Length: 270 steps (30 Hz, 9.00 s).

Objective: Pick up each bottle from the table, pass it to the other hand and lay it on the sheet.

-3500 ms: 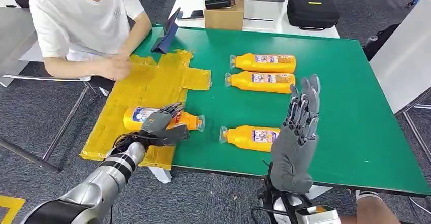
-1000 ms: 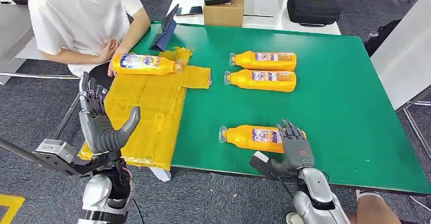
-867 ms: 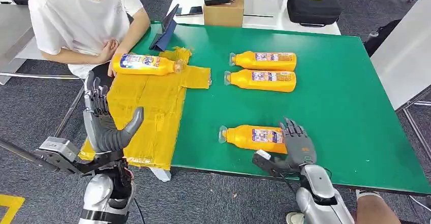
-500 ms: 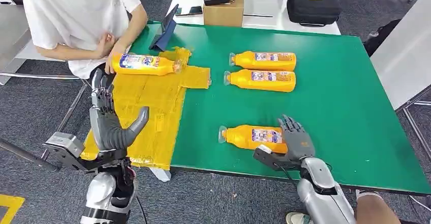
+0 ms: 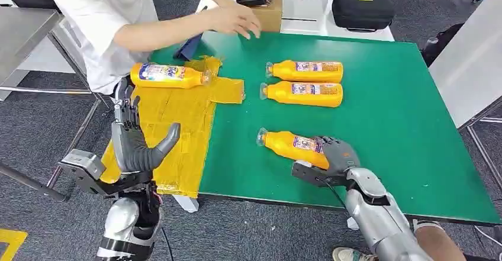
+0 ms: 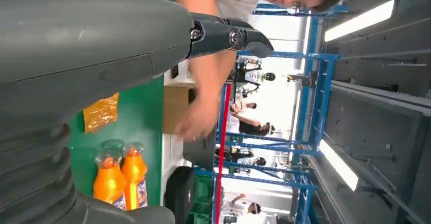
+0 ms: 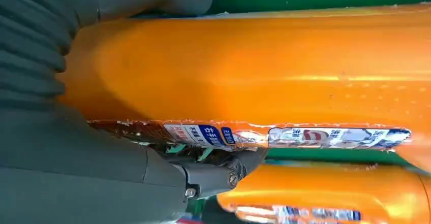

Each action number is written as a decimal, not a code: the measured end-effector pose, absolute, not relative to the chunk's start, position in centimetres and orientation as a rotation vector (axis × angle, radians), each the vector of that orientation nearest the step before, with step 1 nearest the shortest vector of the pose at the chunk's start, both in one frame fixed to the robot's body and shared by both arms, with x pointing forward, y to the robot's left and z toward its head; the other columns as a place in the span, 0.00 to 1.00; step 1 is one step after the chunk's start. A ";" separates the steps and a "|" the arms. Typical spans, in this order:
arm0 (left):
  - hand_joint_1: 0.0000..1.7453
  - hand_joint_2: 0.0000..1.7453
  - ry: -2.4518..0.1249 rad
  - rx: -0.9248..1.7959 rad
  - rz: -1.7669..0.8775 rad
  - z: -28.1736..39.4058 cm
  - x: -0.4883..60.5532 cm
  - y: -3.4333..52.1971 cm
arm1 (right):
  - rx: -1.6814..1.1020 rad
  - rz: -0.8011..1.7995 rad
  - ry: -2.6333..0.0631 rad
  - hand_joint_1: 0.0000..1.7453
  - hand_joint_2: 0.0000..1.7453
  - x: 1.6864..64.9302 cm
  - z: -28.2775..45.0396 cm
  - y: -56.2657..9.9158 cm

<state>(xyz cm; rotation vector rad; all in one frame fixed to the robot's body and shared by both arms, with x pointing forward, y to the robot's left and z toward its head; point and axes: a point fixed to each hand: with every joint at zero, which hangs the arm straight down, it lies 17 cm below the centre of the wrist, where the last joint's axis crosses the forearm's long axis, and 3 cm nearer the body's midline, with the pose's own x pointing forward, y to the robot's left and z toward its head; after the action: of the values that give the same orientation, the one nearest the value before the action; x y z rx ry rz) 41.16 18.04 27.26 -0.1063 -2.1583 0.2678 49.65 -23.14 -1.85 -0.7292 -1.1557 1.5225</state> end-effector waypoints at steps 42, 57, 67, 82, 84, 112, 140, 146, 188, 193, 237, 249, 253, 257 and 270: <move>0.00 1.00 -1.987 -0.528 -0.019 22.1 35.2 4.4 | -0.345 0.551 -2.297 0.97 1.00 39.4 24.0 -10.7; 0.00 1.00 -2.071 -0.652 -0.129 24.9 33.0 1.9 | -0.144 0.763 -2.287 1.00 1.00 36.8 22.0 -2.9; 0.00 1.00 -1.888 -0.981 0.011 25.1 32.7 1.2 | -0.204 0.944 -2.392 1.00 1.00 33.5 21.0 2.2; 1.00 1.00 -1.849 -0.979 -0.027 24.1 33.4 0.5 | -0.246 0.979 -2.450 0.78 1.00 32.7 20.9 2.6; 1.00 1.00 -1.854 -0.978 -0.023 24.1 33.4 0.6 | -0.232 0.982 -2.449 0.00 1.00 32.6 20.9 2.8; 1.00 1.00 -1.829 -0.747 0.210 21.4 39.3 5.2 | -0.193 0.669 -2.630 0.00 0.00 29.2 28.1 -1.7; 1.00 1.00 -1.730 0.897 -0.844 8.8 50.4 20.2 | -0.236 0.216 -2.729 0.00 0.00 29.0 34.9 -10.0; 1.00 1.00 -1.542 0.733 -0.965 4.1 51.7 20.3 | -0.160 0.246 -2.692 0.00 0.00 30.0 34.0 -9.4; 0.00 1.00 -1.939 -0.456 0.633 21.3 48.9 24.9 | -0.369 0.765 -2.028 0.00 1.00 40.4 14.0 -9.5; 0.00 1.00 -2.039 -0.449 0.675 24.4 46.3 26.6 | -0.439 0.880 -1.861 0.00 1.00 41.2 7.8 -12.3; 0.00 1.00 -2.250 -0.492 0.416 31.6 38.7 19.3 | -0.828 1.360 -1.332 0.00 1.00 49.2 -0.3 -21.6; 0.00 1.00 -2.240 -0.506 0.407 31.5 39.0 18.9 | -0.777 1.432 -1.305 0.95 1.00 49.5 -1.2 -20.6; 0.00 1.00 -2.227 -0.524 0.403 31.4 39.1 18.4 | -0.715 1.490 -1.213 0.76 1.00 50.0 -2.3 -21.2; 0.00 1.00 -2.231 -0.525 0.388 31.6 39.4 17.9 | -0.646 1.542 -1.047 0.79 1.00 50.5 -3.6 -22.7; 0.00 1.00 -2.250 -0.571 0.377 32.2 39.4 17.1 | -0.543 1.565 -0.965 1.00 1.00 50.5 -4.2 -23.9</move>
<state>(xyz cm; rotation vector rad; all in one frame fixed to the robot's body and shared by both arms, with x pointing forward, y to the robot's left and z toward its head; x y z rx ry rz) 39.41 17.13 32.18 -0.5709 -2.2501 0.3775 50.50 -23.93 -4.16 -0.5425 -0.9645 1.5649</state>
